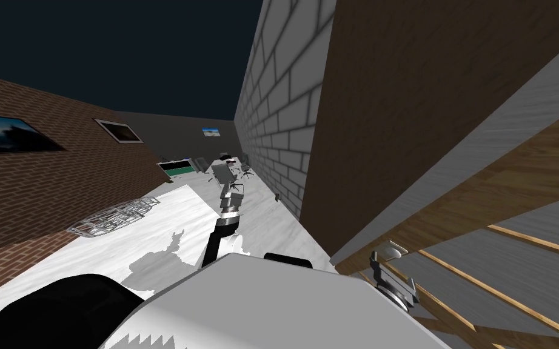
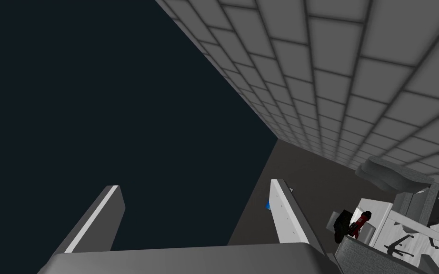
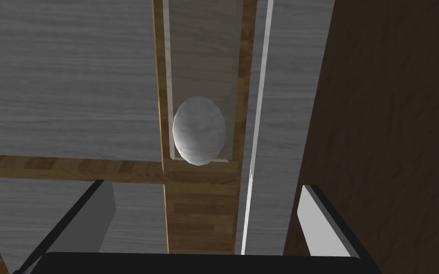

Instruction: Pull the door open

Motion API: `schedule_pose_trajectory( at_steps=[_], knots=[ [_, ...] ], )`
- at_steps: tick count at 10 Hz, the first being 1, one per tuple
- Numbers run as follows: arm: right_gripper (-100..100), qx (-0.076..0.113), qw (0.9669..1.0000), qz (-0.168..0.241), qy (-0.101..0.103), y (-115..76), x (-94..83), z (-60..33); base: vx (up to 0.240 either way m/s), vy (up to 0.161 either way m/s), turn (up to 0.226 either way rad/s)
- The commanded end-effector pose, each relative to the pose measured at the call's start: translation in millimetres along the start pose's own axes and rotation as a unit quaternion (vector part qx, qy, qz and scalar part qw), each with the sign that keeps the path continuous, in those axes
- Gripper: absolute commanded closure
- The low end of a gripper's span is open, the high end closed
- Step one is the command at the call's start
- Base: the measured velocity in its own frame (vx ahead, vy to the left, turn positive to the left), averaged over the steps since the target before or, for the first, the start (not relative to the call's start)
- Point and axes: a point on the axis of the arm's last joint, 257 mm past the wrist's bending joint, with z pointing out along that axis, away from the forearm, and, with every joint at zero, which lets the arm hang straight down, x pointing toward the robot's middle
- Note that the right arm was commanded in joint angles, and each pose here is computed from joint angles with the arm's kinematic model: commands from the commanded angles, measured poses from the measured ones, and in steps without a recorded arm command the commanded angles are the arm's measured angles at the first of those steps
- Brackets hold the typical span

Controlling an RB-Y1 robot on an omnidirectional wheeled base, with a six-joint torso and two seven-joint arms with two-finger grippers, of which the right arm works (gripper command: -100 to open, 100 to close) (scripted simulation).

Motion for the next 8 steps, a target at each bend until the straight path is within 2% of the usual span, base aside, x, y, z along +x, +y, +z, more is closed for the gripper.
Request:
schedule_pose_trajectory(
  at_steps=[1, 8],
  knots=[
    [-100, -0.004, 1.0, 0.001, 0.0, -9.0, -0.5, 0.1, 0.094, -0.018, -0.052],
    [-100, -0.021, 0.9998, 0.002, 0.001, -41.9, -2.8, 5.8, 0.103, -0.021, -0.041]
  ],
)
